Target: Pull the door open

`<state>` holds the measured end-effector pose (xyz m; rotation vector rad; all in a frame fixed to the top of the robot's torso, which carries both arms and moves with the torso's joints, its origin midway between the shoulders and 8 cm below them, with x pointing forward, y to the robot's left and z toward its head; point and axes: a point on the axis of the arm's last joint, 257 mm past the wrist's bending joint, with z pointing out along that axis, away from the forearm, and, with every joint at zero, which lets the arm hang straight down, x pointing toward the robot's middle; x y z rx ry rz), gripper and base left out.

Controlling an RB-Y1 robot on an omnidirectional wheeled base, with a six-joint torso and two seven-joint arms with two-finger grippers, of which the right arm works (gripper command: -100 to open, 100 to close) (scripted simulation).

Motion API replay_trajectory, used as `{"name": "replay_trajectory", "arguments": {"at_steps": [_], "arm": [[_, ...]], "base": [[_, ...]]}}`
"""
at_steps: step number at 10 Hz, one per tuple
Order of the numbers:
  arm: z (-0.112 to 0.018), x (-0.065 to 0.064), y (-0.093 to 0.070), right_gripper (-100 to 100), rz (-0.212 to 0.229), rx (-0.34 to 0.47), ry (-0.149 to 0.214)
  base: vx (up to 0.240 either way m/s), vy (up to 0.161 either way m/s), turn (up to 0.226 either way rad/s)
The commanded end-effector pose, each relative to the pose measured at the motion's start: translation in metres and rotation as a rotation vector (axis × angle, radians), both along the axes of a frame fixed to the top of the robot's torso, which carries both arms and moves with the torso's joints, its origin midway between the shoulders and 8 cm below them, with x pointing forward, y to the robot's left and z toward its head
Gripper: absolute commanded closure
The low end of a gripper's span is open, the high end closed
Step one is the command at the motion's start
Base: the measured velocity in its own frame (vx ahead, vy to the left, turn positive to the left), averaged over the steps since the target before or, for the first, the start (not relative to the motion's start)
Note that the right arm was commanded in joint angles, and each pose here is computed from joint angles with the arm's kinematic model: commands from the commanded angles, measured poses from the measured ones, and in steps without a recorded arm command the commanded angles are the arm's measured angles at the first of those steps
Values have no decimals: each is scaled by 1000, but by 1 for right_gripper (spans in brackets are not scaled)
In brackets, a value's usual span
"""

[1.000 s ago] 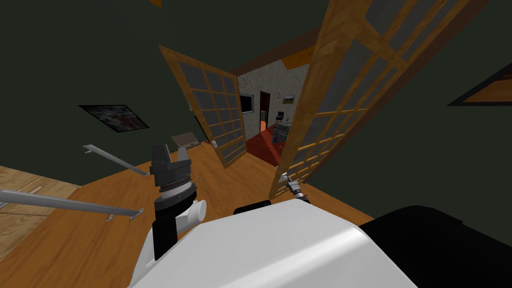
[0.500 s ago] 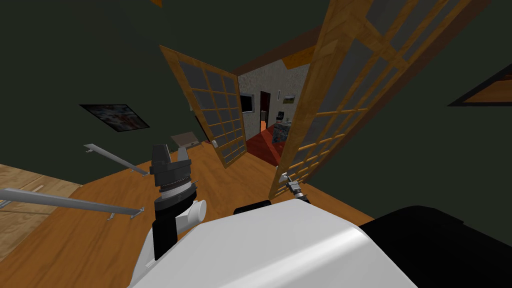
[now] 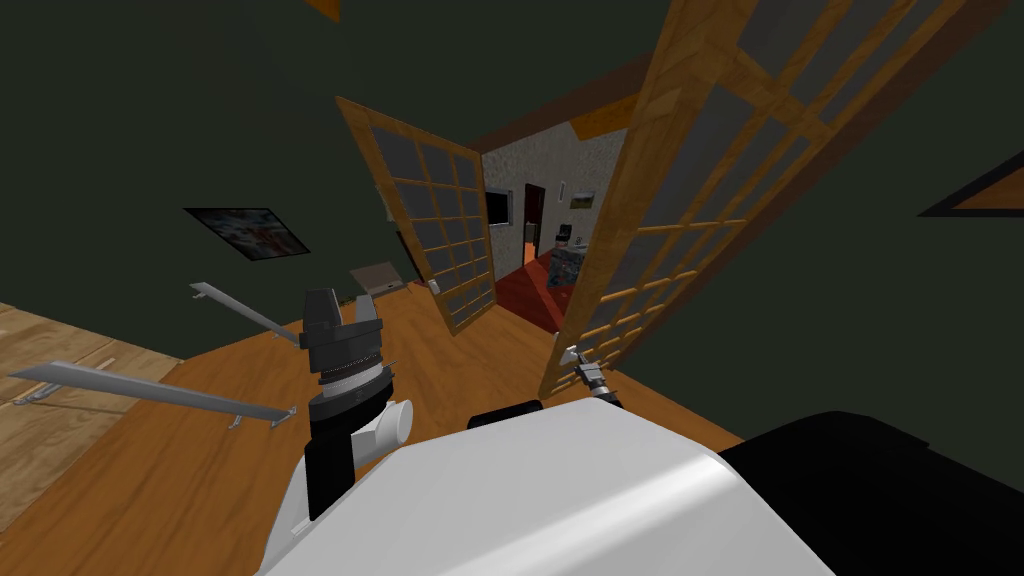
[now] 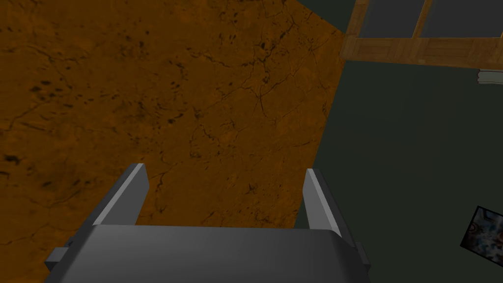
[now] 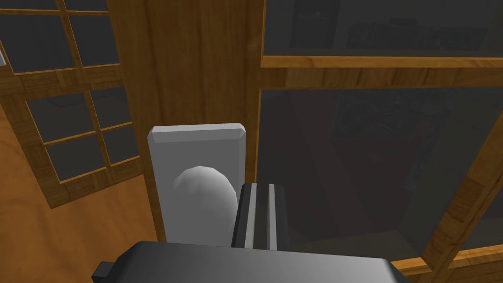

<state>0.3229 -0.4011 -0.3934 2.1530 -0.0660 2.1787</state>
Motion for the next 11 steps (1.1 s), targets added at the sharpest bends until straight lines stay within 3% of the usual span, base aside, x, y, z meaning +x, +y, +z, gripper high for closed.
{"name": "replay_trajectory", "arguments": {"at_steps": [1,2,7,8,11], "arm": [[0,0,0,-100,0,0,0],[0,0,0,100,0,0,0],[0,0,0,100,0,0,0],[-1,-3,6,-100,31,2,2],[-2,-7,15,-100,69,8,5]], "base": [[16,-3,5],[1,-15,-17],[0,0,0],[-105,-39,122],[-205,-49,85]]}}
